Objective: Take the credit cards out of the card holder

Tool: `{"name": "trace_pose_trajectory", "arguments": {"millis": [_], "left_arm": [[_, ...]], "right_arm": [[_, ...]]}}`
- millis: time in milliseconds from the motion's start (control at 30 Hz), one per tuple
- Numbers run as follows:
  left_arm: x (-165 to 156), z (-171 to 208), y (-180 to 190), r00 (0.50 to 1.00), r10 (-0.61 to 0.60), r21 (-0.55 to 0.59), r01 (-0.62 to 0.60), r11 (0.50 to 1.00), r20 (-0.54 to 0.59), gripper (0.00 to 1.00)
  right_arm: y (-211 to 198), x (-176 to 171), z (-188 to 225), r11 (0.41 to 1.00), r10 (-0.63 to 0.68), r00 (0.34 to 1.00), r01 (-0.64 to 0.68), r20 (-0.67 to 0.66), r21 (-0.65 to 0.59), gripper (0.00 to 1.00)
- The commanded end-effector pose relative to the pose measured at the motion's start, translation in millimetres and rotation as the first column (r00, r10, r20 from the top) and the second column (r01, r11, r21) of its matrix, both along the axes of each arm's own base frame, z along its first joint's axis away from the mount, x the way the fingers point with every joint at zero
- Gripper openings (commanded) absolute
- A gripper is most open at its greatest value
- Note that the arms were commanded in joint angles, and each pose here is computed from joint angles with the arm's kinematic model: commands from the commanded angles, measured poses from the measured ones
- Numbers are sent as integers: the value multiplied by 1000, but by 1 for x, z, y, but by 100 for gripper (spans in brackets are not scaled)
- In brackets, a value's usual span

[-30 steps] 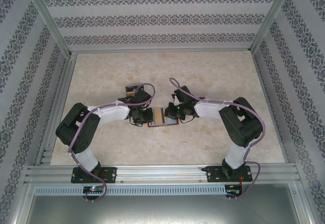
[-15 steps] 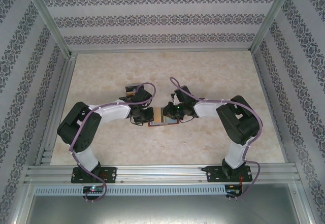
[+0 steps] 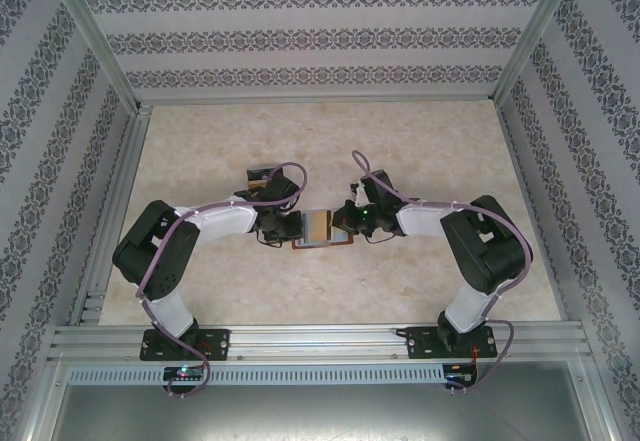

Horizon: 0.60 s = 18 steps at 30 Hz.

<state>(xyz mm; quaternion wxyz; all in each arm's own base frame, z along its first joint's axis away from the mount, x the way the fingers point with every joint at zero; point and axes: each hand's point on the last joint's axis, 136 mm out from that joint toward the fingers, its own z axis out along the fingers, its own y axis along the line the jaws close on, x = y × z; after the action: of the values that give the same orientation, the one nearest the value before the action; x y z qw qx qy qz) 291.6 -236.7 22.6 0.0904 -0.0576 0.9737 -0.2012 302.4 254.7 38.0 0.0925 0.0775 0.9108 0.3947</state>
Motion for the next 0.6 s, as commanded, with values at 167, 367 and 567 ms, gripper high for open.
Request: {"name": "trace_pose_trajectory", "arguments": {"millis": [167,367,567], "left_arm": [[-11,-15,14,998,-4,66,8,998,-63,10],[-3,6,7,1000,-15,27,15,1000,-15,12],[10,51,6,997,-5,14,4,1000,80,23]], "right_arm": [[-36,-12,15,999,-22,999,23,36,-27,0],[-49,-14,55,998,0,990,9,140,-61,0],[-49,-10,98,994,54,969,-28,240,-107,0]]}}
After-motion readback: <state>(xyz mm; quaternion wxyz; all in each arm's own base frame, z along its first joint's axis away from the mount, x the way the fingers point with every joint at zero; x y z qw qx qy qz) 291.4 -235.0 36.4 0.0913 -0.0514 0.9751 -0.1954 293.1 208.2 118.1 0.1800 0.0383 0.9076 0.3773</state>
